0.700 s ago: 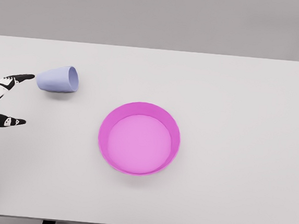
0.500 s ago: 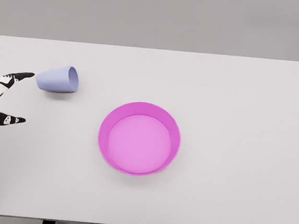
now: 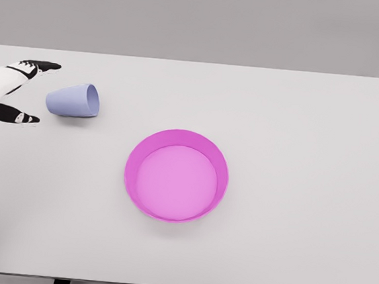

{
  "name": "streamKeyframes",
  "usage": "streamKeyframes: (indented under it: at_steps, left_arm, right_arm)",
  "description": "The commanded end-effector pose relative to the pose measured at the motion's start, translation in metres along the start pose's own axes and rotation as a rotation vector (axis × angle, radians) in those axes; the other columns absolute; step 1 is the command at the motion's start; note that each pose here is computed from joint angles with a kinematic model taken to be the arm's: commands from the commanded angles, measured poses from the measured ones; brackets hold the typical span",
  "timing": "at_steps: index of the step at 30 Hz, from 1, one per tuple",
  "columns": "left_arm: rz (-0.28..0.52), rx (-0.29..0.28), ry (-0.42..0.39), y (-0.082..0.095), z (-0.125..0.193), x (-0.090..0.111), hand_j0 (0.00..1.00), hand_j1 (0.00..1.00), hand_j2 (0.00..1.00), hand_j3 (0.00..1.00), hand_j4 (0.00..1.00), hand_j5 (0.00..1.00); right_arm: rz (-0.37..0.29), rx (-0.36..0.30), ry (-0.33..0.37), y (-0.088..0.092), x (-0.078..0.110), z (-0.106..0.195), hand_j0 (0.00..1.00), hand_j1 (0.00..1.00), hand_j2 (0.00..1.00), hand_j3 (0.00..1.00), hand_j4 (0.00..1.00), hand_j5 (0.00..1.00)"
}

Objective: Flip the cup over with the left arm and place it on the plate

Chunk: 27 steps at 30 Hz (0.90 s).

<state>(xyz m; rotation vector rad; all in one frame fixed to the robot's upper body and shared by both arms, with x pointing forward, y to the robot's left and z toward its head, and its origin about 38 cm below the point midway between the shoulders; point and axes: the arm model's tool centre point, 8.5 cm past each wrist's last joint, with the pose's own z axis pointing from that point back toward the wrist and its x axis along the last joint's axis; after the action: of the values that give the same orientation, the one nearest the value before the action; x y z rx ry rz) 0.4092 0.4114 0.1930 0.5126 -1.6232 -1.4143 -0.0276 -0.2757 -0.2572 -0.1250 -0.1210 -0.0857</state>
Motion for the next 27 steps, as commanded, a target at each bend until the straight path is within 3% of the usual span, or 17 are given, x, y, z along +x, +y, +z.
streamKeyframes:
  at_steps: [1,4,8,19,23,25,27]
  left_arm:
    - [0.033,-0.115,-0.004,-0.039,-0.009,0.000,1.00,1.00,1.00,1.00,1.00,1.00]
    - [0.048,-0.133,0.026,-0.030,-0.033,-0.018,1.00,1.00,1.00,1.00,1.00,1.00]
    - [0.059,-0.160,0.076,-0.035,-0.025,-0.033,1.00,1.00,1.00,1.00,1.00,1.00]
    - [0.020,-0.186,0.020,-0.024,-0.054,-0.020,1.00,1.00,1.00,1.00,1.00,1.00]
    - [0.027,-0.187,0.053,-0.021,-0.049,-0.030,1.00,1.00,1.00,1.00,1.00,1.00]
    - [0.019,-0.174,0.054,-0.011,-0.055,-0.031,1.00,1.00,1.00,1.00,1.00,1.00]
    - [0.026,-0.211,0.045,-0.015,-0.059,-0.028,1.00,1.00,1.00,1.00,1.00,1.00]
  right_arm:
    - [-0.001,0.000,0.000,0.000,0.000,0.000,1.00,1.00,1.00,1.00,1.00,1.00]
    - [-0.001,0.000,0.000,0.000,0.000,0.000,1.00,1.00,1.00,1.00,1.00,1.00]
    - [-0.001,0.000,0.000,0.000,0.000,0.000,1.00,1.00,1.00,1.00,1.00,1.00]
    - [-0.001,0.000,0.000,0.000,0.000,0.000,1.00,1.00,1.00,1.00,1.00,1.00]
    - [-0.001,0.000,0.000,0.000,0.000,0.000,1.00,1.00,1.00,1.00,1.00,1.00]
    - [-0.001,0.000,0.000,0.000,0.000,0.000,1.00,1.00,1.00,1.00,1.00,1.00]
    - [-0.001,0.000,0.000,0.000,0.000,0.000,1.00,1.00,1.00,1.00,1.00,1.00]
